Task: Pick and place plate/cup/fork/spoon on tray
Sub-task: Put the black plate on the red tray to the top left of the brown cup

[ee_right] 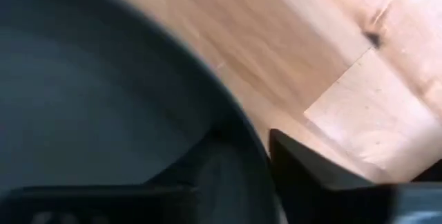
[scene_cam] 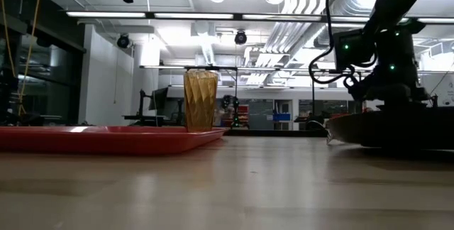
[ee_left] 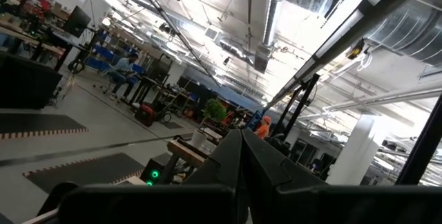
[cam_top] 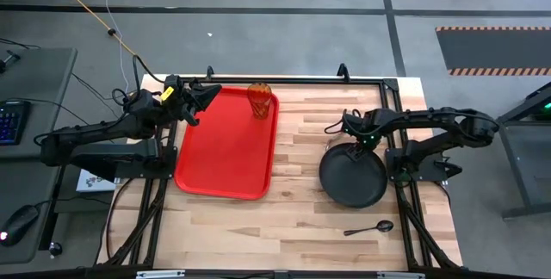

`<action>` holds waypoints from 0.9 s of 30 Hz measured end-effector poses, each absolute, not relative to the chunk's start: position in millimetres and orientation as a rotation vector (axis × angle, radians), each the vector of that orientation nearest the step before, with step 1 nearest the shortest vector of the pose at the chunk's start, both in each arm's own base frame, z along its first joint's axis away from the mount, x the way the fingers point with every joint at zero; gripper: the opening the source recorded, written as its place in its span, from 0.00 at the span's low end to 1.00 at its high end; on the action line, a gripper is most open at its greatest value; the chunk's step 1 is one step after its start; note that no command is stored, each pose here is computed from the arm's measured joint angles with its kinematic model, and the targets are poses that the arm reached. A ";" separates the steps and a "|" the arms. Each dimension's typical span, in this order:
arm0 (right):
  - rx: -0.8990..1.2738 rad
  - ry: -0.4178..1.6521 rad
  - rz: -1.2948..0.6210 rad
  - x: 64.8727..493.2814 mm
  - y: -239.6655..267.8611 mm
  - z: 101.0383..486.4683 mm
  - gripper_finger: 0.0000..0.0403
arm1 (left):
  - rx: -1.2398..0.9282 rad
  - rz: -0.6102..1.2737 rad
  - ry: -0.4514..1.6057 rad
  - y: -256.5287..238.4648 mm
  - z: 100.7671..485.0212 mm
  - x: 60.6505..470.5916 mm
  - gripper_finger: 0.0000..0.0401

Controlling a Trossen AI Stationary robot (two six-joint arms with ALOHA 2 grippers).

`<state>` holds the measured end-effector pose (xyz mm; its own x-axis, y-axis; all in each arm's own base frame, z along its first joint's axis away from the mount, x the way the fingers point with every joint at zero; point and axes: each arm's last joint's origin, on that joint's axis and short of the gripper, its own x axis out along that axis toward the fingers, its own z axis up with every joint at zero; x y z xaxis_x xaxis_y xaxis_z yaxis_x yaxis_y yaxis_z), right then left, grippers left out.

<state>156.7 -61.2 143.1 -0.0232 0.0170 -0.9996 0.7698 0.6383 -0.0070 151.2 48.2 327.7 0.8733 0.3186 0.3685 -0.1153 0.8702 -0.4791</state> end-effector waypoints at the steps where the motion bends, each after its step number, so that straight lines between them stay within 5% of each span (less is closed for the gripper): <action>1: 0.705 1.488 -0.672 157.0 -60.9 143.3 0.16 | -0.464 0.235 -0.456 48.2 327.7 151.2 0.01; 4: 0.737 1.466 -0.620 158.4 -59.5 147.4 0.04 | -0.467 0.235 -0.457 48.3 327.7 151.2 0.01; 18: 0.926 1.061 -0.251 170.9 -47.8 235.7 0.00 | -0.540 0.217 -0.442 48.2 325.7 152.1 0.01; 27: 1.011 0.737 -0.301 235.6 -38.9 242.2 0.00 | -0.512 0.255 -0.450 49.1 325.8 151.7 0.01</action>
<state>235.6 -38.9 242.2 0.7243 0.0993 -0.6823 0.5485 0.5167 0.6574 151.7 49.1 325.8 0.8719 0.3437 0.3488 -0.1232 0.8433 -0.5231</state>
